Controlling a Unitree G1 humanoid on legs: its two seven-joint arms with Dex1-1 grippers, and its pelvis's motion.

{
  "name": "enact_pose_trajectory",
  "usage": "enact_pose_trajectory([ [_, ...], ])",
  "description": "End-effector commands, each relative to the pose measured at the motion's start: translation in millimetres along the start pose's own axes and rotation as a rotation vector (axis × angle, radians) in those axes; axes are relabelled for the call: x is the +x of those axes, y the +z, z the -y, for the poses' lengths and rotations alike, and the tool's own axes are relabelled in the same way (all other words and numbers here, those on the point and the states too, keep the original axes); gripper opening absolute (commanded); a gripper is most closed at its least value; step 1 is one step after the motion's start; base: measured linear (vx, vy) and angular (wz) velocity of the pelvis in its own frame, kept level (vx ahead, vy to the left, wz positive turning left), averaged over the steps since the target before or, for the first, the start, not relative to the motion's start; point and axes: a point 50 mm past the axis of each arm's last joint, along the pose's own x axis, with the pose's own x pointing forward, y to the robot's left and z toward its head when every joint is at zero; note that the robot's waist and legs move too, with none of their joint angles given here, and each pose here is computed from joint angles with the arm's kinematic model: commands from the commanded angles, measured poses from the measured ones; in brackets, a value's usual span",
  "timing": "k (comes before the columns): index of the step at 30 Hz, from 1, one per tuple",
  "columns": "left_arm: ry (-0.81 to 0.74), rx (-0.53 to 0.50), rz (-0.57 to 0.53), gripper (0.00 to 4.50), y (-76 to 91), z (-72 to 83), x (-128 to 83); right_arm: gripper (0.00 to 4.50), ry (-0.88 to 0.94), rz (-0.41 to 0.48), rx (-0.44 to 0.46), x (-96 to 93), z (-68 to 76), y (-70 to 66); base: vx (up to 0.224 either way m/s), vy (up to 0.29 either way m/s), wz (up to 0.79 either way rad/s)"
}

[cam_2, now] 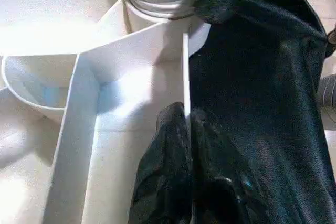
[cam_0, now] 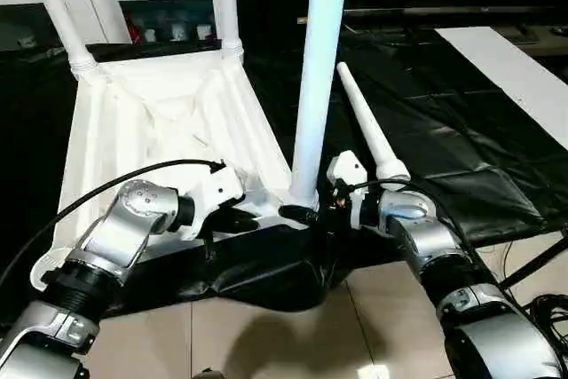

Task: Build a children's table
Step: Rotate leg to tighten

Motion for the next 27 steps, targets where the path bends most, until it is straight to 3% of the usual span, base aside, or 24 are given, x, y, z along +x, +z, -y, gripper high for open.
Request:
enact_pose_trajectory([
  [1,-0.064,-0.011,-0.044,0.0,-8.8,10.4,8.2,3.63,-0.007,-0.014,-0.018,-1.5,3.0,2.1,0.0,0.0,0.0],
  [9,-0.066,-0.014,-0.044,0.0,-9.9,11.9,8.3,2.83,-0.029,0.0,-0.008,-2.6,5.0,2.5,0.0,0.0,0.0],
  [17,-0.07,-0.019,-0.05,0.0,-11.3,12.2,7.3,2.72,-0.035,-0.011,-0.008,-3.1,4.0,-1.2,0.0,0.0,0.0],
  [22,-0.033,-0.034,-0.038,0.0,-9.0,9.4,10.5,2.72,-0.171,-0.006,0.021,-1.3,9.0,-4.7,0.0,0.0,0.0],
  [23,0.024,-0.059,-0.028,0.0,-5.5,3.5,15.1,2.71,-0.313,0.019,0.082,3.0,12.3,-7.5,0.0,0.0,0.0],
  [24,0.096,-0.082,-0.024,0.0,-0.3,-4.3,22.1,2.71,-0.487,0.052,0.201,9.2,13.9,-13.2,0.0,0.0,0.0],
  [27,0.149,-0.088,-0.021,0.0,4.3,-9.9,27.5,2.7,-0.585,0.063,0.294,14.2,12.4,-18.4,0.0,0.0,0.0],
])
